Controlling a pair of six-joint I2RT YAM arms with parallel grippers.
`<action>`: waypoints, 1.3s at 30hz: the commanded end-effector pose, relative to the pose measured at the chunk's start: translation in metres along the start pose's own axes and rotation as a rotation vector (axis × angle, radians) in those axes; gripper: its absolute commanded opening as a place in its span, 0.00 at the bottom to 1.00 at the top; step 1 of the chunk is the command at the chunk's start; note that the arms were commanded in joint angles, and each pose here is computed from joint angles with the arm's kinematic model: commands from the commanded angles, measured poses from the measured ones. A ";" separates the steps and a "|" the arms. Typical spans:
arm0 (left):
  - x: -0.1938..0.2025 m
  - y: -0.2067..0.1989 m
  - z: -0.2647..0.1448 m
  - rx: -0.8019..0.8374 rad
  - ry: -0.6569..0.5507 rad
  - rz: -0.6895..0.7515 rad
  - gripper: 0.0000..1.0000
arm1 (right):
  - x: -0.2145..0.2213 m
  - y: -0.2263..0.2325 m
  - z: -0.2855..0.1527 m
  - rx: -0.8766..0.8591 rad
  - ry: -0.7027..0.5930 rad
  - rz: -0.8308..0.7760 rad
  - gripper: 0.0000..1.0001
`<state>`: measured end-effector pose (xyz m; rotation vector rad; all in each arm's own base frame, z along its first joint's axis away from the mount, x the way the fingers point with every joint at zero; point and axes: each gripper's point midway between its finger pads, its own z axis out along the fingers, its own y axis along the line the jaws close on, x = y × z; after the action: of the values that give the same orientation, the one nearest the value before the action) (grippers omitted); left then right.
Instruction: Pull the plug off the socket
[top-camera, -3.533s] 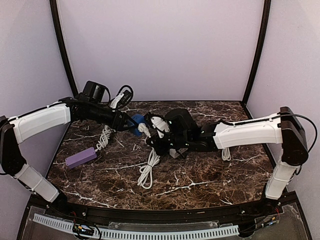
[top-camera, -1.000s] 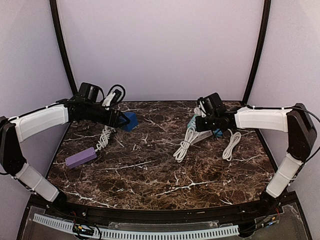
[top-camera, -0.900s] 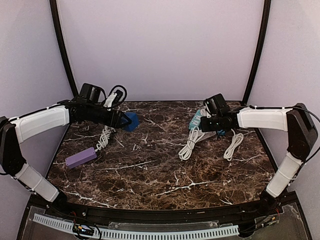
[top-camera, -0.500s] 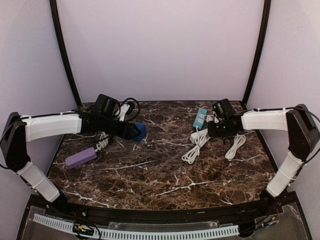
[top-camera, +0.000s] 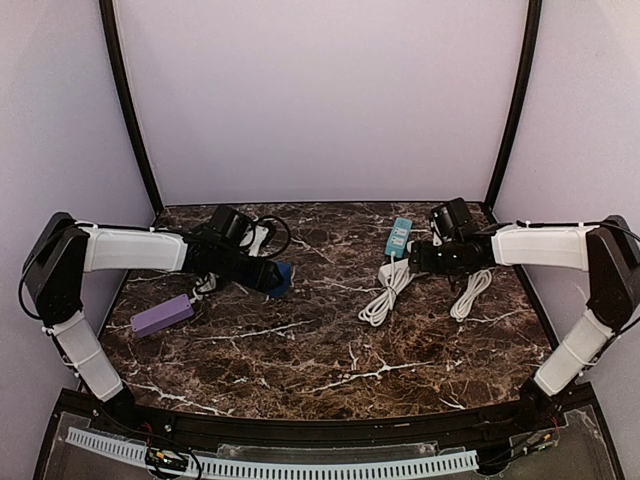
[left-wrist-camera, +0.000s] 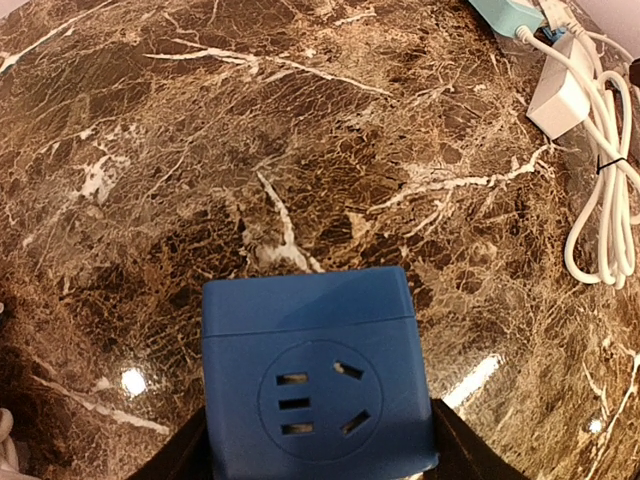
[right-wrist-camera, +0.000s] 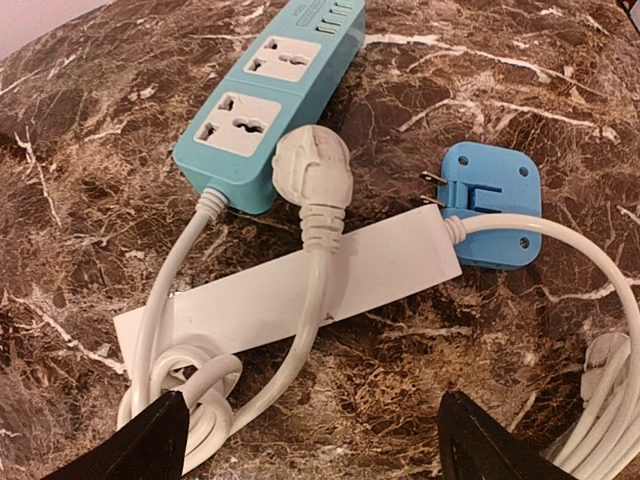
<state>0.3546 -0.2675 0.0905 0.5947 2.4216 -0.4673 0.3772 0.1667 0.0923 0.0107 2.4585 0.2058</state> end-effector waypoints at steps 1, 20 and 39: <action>-0.018 -0.006 -0.002 0.014 -0.061 -0.002 0.67 | -0.011 0.001 -0.012 -0.001 -0.064 -0.017 0.86; -0.039 0.045 -0.040 -0.037 -0.179 -0.102 0.99 | -0.042 -0.013 -0.039 -0.021 -0.201 -0.139 0.99; 0.005 0.274 -0.208 -0.729 -0.636 -0.393 0.99 | -0.083 -0.146 -0.108 0.160 -0.679 -0.057 0.99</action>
<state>0.4011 0.0370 0.1779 -0.3119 2.0079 -0.0639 0.3802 0.0120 0.1768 0.0947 1.9906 0.0255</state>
